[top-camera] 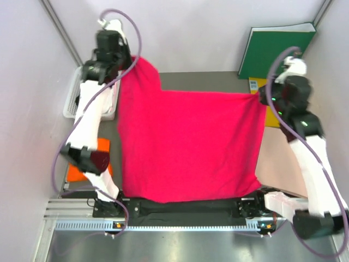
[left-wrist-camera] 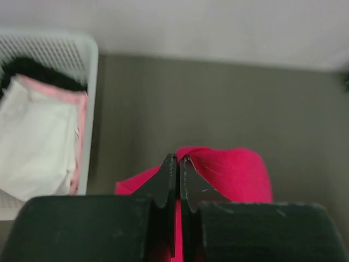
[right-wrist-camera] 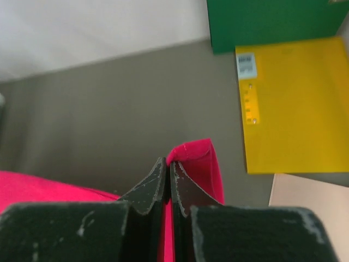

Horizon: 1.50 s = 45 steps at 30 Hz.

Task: Fold and stack the t-shirts
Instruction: Flatten out the tshirt, then fold the flattened tshirt in 1/3 of the way

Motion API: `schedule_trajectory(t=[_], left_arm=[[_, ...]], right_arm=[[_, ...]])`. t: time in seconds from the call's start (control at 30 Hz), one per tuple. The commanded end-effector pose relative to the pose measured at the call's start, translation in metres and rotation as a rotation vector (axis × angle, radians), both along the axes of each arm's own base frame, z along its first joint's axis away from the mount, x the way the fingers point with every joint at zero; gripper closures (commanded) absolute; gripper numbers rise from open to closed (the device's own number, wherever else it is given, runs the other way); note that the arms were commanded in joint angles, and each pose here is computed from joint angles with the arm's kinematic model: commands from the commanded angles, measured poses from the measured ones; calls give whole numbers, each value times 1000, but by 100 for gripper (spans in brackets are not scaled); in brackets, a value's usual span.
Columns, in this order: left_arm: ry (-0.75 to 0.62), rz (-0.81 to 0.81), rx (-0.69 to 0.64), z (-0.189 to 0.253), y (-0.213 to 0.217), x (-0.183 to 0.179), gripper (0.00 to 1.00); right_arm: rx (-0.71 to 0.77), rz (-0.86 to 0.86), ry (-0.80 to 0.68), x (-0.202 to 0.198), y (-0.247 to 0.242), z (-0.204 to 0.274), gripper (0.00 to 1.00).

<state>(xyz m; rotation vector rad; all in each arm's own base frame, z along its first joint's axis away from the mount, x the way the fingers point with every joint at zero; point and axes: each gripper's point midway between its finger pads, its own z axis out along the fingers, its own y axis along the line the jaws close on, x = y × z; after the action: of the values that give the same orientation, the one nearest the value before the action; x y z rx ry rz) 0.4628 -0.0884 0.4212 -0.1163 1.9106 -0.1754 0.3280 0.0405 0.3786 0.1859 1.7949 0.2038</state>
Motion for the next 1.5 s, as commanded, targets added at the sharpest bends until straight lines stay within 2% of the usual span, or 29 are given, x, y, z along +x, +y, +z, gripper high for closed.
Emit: schedule_trajectory(t=[0.0,0.03,0.07,0.1,0.13,0.2,0.23,0.37,0.5,0.67,0.87,0.9,0.97,1.0,1.47], left_arm=[[157,-16,-11,-77,0,37,100],[214,-7,3,-107,0,53,100],[235,10,14,-120,2,61,100],[260,26,35,-134,5,69,100],[285,46,48,-151,6,86,100],[317,79,55,-165,10,97,100],[292,85,42,-162,7,111,100],[204,123,-25,-141,10,128,100],[142,143,-66,-121,17,131,100],[130,162,-24,-111,28,117,100],[265,160,-21,-153,27,88,100],[316,166,-22,-173,28,81,100],[337,168,-31,-178,28,69,100],[385,169,-28,-195,29,60,100],[538,235,-6,-223,46,-23,100]], right_arm=[[7,12,-14,78,11,-42,100],[-3,15,12,91,13,-57,100],[-6,16,17,106,14,-67,100],[-11,25,90,129,16,-98,100],[-2,30,117,140,19,-110,100],[12,55,169,172,24,-136,100],[18,51,184,182,24,-143,100],[46,87,259,219,36,-170,100],[55,65,215,235,33,-154,100],[57,48,188,234,22,-144,100],[81,61,261,212,22,-173,100],[80,65,278,208,23,-179,100],[77,63,319,197,22,-194,100],[76,71,332,193,23,-198,100],[68,100,508,135,23,-245,100]])
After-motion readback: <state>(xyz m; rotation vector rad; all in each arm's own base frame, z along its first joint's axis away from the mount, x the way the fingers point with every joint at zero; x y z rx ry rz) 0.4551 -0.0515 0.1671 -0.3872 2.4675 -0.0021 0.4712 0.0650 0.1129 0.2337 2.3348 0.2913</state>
